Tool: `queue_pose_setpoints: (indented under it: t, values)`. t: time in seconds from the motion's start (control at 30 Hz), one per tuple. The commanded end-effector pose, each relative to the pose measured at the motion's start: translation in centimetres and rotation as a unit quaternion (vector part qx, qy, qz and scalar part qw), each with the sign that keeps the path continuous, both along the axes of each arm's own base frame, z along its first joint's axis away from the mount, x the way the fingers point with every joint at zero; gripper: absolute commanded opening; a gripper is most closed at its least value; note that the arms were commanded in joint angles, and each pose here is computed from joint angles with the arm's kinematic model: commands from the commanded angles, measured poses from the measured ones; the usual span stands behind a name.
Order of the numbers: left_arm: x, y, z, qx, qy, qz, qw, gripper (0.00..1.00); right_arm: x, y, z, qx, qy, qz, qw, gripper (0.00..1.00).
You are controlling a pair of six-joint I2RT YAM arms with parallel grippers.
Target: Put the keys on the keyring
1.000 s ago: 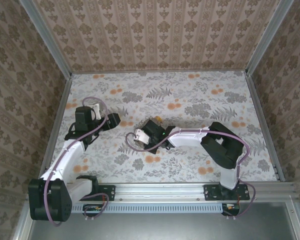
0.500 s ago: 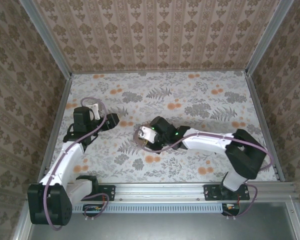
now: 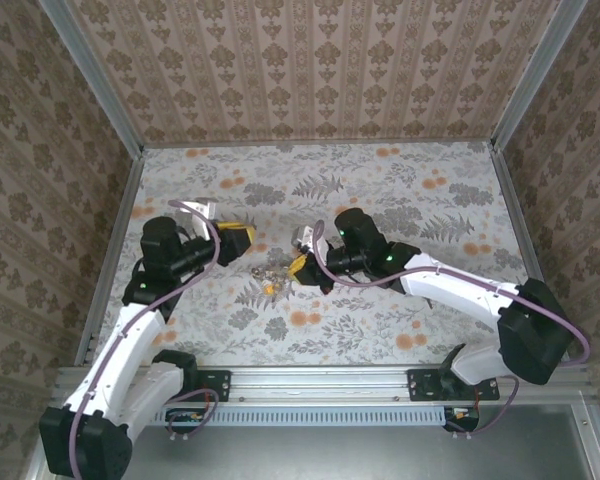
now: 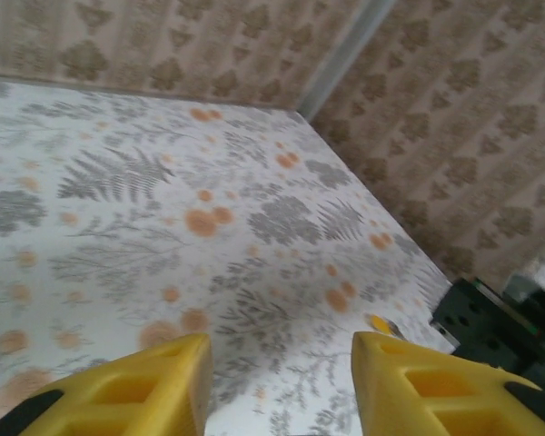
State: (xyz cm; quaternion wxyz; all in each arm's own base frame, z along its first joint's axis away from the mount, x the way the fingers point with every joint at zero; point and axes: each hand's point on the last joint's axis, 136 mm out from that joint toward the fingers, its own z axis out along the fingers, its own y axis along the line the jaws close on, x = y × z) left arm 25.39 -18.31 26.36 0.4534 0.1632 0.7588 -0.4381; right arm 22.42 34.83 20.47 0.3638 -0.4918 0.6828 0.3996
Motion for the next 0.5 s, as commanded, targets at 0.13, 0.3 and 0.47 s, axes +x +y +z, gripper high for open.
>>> queue_pose_setpoints:
  t: [0.13, 0.3, 0.47]
  values:
    - [-2.7, -3.1, 1.9, 0.001, -0.025, -0.098, 0.995, 0.4, -0.9, -0.7, 5.9, 0.113, -0.019, 0.022, 0.993, 0.0]
    - [-4.3, -4.5, 1.5, 0.008, -0.011, -0.139, 0.99, 0.37, -0.2, -1.4, 6.8, 0.138, -0.029, 0.003, 0.99, 0.0]
    - [-5.6, -5.4, 1.3, 0.007, -0.003, -0.167, 0.986, 0.34, 1.1, -2.0, 6.8, 0.152, -0.03, -0.024, 0.988, 0.0]
